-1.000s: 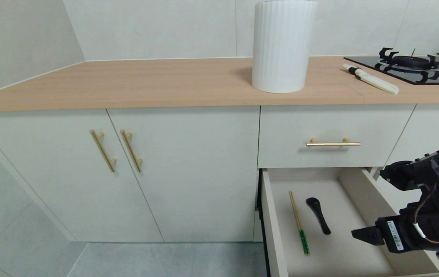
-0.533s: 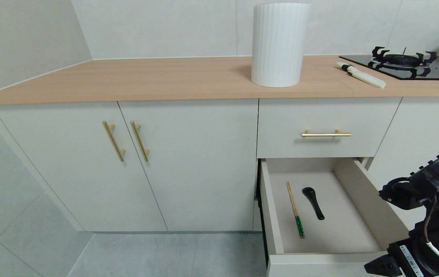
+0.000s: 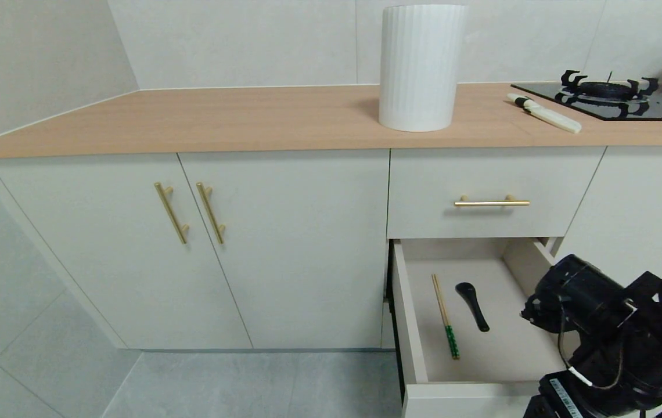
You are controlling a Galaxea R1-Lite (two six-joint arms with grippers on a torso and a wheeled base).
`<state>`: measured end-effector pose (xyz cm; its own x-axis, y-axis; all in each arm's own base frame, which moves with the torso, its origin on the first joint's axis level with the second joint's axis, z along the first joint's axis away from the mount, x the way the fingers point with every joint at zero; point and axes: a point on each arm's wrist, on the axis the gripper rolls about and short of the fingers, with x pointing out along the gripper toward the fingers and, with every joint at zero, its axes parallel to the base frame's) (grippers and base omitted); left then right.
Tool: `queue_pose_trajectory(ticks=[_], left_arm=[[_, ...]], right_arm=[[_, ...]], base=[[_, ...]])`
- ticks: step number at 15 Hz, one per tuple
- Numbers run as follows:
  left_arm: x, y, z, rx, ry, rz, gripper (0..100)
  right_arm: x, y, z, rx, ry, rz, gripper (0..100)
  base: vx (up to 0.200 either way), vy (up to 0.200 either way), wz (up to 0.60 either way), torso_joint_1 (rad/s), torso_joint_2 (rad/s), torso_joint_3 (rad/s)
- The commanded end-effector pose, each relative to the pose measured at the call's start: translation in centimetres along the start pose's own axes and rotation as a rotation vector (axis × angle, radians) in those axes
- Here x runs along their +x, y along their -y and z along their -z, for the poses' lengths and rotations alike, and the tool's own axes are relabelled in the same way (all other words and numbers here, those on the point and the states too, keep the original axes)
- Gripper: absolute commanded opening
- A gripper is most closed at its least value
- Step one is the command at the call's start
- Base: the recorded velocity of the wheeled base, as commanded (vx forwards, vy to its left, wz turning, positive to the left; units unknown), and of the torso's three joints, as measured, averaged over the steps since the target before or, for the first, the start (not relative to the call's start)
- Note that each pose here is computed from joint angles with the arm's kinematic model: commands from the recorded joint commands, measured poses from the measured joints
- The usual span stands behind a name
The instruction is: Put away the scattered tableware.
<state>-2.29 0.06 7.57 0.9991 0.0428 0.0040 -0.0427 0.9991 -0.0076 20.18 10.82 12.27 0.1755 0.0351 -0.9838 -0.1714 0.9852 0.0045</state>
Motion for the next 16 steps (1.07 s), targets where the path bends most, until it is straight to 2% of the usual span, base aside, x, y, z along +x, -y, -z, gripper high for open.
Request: queue_pose_trajectory(ticks=[1, 3, 4, 7, 11, 16], left_arm=[[0.0, 0.0, 0.0, 0.0, -0.001, 0.0, 100], [0.0, 0.0, 0.0, 0.0, -0.001, 0.0, 100], [0.0, 0.0, 0.0, 0.0, -0.001, -0.002, 100], [0.0, 0.0, 0.0, 0.0, -0.001, -0.002, 100], [0.0, 0.0, 0.0, 0.0, -0.001, -0.002, 100], [0.0, 0.0, 0.0, 0.0, -0.001, 0.0, 100]], right_arm=[[1.9, 0.0, -1.0, 0.02, -0.052, 0.049, 100], [2.0, 0.0, -1.3, 0.027, -0.018, 0.076, 100], [2.2, 0.0, -1.8, 0.053, 0.056, 0.078, 100], [2.8, 0.1, -2.6, 0.085, 0.182, 0.085, 100], [3.2, 0.1, -5.0, 0.125, 0.35, 0.046, 100], [5.6, 1.6, -8.3, 0.132, 0.489, 0.057, 100]], base=[[0.0, 0.0, 0.0, 0.0, 0.0, 0.0], [0.0, 0.0, 0.0, 0.0, 0.0, 0.0], [0.0, 0.0, 0.0, 0.0, 0.0, 0.0], [0.0, 0.0, 0.0, 0.0, 0.0, 0.0], [0.0, 0.0, 0.0, 0.0, 0.0, 0.0], [0.0, 0.0, 0.0, 0.0, 0.0, 0.0]])
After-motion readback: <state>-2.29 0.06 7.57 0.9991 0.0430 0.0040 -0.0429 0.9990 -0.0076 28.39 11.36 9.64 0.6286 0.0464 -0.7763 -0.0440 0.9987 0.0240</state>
